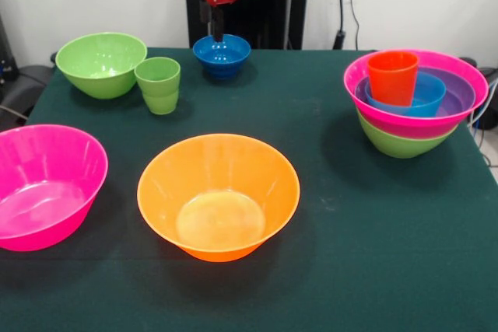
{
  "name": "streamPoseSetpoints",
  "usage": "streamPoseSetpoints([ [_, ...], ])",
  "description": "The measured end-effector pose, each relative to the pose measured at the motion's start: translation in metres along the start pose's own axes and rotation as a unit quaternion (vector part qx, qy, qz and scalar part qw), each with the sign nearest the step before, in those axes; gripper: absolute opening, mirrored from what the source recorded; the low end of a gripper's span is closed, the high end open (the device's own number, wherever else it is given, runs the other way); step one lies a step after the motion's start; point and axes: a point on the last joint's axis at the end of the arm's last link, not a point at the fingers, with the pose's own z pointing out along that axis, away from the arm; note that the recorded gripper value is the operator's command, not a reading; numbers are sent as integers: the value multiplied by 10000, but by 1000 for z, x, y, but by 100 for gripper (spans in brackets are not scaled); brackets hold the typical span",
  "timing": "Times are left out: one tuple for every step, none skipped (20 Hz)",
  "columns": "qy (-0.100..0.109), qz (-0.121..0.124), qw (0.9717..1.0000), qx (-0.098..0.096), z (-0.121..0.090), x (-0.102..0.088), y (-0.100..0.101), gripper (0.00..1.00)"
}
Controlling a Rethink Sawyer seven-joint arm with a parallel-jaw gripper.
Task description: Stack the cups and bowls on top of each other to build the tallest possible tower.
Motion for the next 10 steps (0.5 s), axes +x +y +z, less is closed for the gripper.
streamPoseSetpoints([
  [-5,5,10000,-6,1,0,-1,100],
  [-31,19,10000,-30,3,0,-2,100],
  [-42,25,10000,-42,3,0,-3,100],
  [-51,38,10000,-57,5,0,-3,100],
  [-60,45,10000,-66,6,0,-3,100],
  [-63,59,9999,-76,9,0,-4,100],
  [-66,73,9999,-86,12,0,-4,100],
  [-69,86,9999,-96,15,1,-4,100],
  [-72,100,9999,-106,18,1,-5,100],
  [-61,129,9998,-144,27,3,-5,100],
])
